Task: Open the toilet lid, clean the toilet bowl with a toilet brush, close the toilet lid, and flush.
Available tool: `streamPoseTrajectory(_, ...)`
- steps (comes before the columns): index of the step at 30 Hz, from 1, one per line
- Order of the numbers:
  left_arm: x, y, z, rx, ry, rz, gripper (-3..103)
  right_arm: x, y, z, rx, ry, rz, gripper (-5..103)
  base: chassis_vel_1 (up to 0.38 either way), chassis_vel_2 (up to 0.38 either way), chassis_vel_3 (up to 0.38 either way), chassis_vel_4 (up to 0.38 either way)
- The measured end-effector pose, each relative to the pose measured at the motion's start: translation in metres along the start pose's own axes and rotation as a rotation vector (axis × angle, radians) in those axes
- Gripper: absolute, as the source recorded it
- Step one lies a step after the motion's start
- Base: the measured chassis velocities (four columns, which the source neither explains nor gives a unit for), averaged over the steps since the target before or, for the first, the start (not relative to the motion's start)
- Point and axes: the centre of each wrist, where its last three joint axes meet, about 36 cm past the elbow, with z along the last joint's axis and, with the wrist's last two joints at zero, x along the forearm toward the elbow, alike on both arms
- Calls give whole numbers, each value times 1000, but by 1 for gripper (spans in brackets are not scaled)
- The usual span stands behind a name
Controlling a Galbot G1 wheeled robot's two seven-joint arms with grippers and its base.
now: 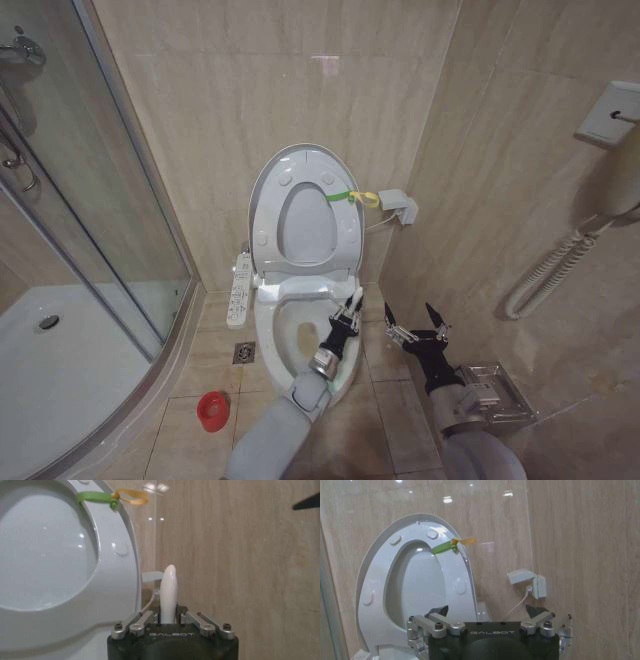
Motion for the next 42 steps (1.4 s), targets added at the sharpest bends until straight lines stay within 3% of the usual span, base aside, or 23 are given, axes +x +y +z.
streamPoseTrajectory(7, 23, 14, 26, -35, 55, 9, 20, 0, 0, 0, 0, 0, 0, 100, 0, 0, 0, 0)
streamPoseTrajectory(13, 19, 71, 41, -104, 92, -73, 20, 0, 0, 0, 0, 0, 0, 100, 0, 0, 0, 0)
streamPoseTrajectory(16, 13, 80, 36, -112, 79, -90, 20, 0, 0, 0, 0, 0, 0, 100, 0, 0, 0, 0)
streamPoseTrajectory(19, 3, 81, 27, -109, 52, -98, 20, 0, 0, 0, 0, 0, 0, 100, 0, 0, 0, 0)
streamPoseTrajectory(22, -8, 66, 13, -81, 8, -91, 19, 0, 0, 0, 0, 0, 0, 100, 0, 0, 0, 0)
streamPoseTrajectory(27, -1, 40, 12, -49, 7, -49, 19, 0, 0, 0, 0, 0, 0, 100, 0, 0, 0, 0)
streamPoseTrajectory(30, 1, 35, 16, -42, 17, -41, 19, 0, 0, 0, 0, 0, 0, 100, 0, 0, 0, 0)
streamPoseTrajectory(33, 6, 38, 26, -49, 35, -39, 19, 0, 0, 0, 0, 0, 0, 100, 0, 0, 0, 0)
streamPoseTrajectory(36, 19, 54, 45, -80, 70, -47, 19, 0, 0, 0, 0, 0, 0, 100, 0, 0, 0, 0)
streamPoseTrajectory(42, 16, 79, 46, -103, 84, -98, 19, 0, 0, 0, 0, 0, 0, 100, 0, 0, 0, 0)
